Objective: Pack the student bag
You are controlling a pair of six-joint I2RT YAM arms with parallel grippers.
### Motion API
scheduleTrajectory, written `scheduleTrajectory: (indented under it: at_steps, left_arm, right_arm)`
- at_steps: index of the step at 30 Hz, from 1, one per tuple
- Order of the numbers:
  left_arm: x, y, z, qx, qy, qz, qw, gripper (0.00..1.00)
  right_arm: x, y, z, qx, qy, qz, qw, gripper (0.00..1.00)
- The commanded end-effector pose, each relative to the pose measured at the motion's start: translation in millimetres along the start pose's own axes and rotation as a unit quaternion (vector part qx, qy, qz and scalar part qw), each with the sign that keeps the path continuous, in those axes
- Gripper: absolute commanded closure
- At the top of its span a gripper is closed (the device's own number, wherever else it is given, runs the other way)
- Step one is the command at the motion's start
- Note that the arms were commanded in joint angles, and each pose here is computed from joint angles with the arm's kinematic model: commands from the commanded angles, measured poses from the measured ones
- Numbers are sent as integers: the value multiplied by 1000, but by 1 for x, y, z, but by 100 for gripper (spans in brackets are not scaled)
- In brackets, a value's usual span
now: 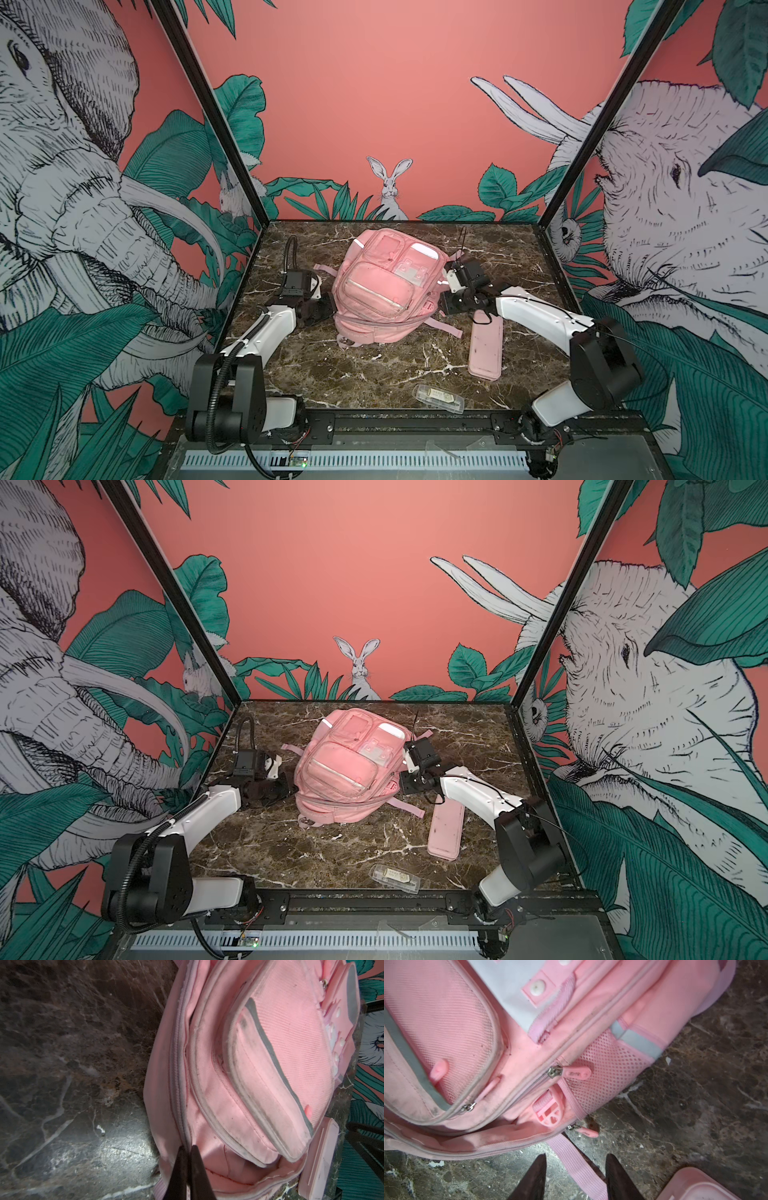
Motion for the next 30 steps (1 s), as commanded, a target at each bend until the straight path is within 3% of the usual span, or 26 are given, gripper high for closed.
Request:
scheduleTrajectory:
  at_steps: [1, 8, 14, 18, 23, 28, 30]
  left_arm:
    - [4, 1, -5, -9, 2, -15, 1000, 100]
    - [5, 4, -24, -31, -2, -34, 999, 100]
    - [10, 9, -33, -30, -11, -36, 999, 100]
    - [13, 12, -32, -25, -13, -37, 999, 100]
    - [15, 13, -32, -25, -12, -39, 999, 100]
    - [22, 13, -34, -26, -15, -48, 998, 100]
    - [25, 14, -37, -27, -20, -49, 998, 100]
  right_arm:
    - [3, 16, -12, -3, -26, -4, 1000, 52]
    - [-4, 41, -23, 14, -62, 17, 998, 50]
    - [-7, 40, -32, 14, -86, 28, 996, 49]
    - [1, 30, -39, -36, -70, 7, 997, 43]
    - [-17, 35, -42, -25, -48, 55, 997, 44]
    - [7, 39, -52, -57, -55, -43, 996, 43]
    - [11, 43, -52, -50, -63, -53, 995, 42]
Point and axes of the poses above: each gripper's point midway between its finger pads, its own y axis out along the fingers, its own x axis along the line the jaws close on, z = x × y, the point moved 1 cm from there along -y, back along the fingers, and after that the axes turned 8 degrees about -y, right-handed, at the moved point
